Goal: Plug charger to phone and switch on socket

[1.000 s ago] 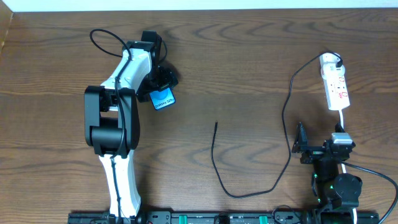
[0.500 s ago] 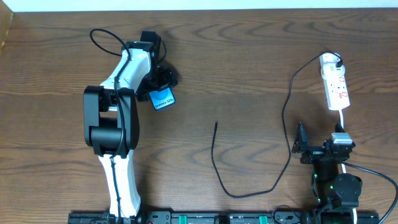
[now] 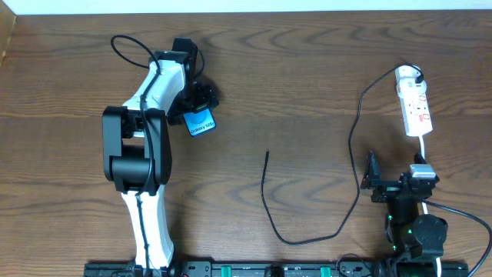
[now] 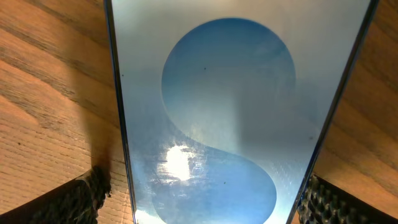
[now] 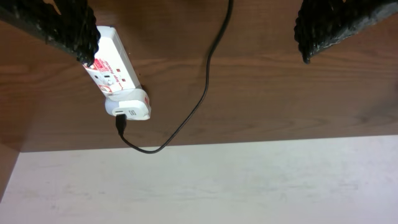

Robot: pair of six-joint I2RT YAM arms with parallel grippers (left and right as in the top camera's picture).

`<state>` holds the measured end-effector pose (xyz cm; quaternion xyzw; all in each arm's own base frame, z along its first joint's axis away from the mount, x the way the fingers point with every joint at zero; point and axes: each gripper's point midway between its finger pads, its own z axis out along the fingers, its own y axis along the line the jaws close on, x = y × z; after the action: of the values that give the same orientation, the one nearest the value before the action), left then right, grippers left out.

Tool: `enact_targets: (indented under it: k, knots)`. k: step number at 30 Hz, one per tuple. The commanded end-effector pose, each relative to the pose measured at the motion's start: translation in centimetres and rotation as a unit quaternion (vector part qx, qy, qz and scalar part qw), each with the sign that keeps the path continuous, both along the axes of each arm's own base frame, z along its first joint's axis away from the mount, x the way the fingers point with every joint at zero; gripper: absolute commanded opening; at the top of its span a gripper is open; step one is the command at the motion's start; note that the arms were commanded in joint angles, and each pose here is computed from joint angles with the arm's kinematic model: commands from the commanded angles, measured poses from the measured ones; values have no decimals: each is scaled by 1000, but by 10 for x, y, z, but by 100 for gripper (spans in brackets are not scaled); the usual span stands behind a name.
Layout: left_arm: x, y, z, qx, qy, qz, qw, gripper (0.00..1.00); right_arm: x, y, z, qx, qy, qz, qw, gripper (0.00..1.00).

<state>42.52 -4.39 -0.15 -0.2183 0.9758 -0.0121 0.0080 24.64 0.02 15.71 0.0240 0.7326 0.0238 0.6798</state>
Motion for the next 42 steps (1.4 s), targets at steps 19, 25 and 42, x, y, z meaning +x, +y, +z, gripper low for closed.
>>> enact_targets:
  k: [19, 25, 42]
  knots:
    - [-9, 23, -14, 41, 21, -26, 999, 98, 0, 5, -1, -4, 1, 11, 1000, 99]
    - [-13, 26, -14, 49, 28, -38, 998, 98, 0, 5, -1, -4, 1, 12, 1000, 99]
    - [-3, 17, -14, 23, 8, -8, 1000, 98, 0, 5, -1, -4, 1, 11, 1000, 99]
